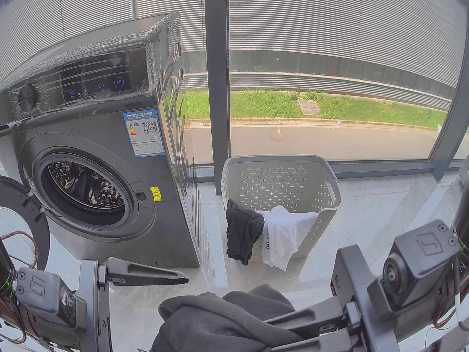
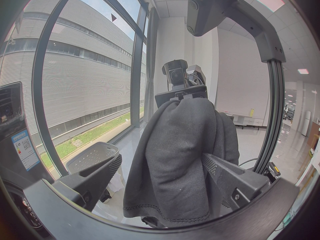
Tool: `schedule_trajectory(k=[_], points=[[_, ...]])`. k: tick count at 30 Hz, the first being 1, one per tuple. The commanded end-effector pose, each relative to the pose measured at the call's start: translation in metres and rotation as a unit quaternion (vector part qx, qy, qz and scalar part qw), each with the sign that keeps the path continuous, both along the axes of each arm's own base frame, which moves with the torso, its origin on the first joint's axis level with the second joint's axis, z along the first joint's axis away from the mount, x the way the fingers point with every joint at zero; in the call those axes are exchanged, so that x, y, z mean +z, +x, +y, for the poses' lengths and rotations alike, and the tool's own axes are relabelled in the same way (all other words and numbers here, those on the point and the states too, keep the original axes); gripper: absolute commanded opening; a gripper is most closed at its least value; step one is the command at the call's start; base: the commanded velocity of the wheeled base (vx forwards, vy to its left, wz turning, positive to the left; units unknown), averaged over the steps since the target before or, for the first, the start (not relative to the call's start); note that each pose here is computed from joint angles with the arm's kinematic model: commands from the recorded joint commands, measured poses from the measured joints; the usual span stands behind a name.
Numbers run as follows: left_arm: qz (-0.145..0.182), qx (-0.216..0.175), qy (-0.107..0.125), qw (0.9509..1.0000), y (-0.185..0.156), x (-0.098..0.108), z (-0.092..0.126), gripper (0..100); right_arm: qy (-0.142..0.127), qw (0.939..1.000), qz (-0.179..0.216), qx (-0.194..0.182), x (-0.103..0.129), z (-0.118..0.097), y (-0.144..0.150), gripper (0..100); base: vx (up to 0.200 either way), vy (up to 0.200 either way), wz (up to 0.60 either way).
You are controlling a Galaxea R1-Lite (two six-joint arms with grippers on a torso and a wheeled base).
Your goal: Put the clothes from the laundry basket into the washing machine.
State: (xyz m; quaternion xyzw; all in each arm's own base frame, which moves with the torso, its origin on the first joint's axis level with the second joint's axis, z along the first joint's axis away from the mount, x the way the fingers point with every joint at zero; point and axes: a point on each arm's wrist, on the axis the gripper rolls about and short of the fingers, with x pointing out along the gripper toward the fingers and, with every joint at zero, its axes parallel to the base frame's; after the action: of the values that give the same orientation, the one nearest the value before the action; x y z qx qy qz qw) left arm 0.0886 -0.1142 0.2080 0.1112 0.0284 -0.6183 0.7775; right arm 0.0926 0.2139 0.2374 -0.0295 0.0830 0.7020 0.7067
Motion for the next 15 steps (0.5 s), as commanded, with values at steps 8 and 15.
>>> schedule_trajectory(k=[8,15], points=[[-0.010,0.014,-0.010,0.9998,0.000,-0.001,0.002,100,-0.002,1.0000,0.003,-0.002,-0.001,0.003,0.001,0,0.000,0.000,0.00],[0.003,0.016,0.005,0.9999,0.000,-0.012,0.003,100,0.000,1.0000,0.001,-0.001,0.000,0.003,0.001,0,0.000,0.000,0.00]])
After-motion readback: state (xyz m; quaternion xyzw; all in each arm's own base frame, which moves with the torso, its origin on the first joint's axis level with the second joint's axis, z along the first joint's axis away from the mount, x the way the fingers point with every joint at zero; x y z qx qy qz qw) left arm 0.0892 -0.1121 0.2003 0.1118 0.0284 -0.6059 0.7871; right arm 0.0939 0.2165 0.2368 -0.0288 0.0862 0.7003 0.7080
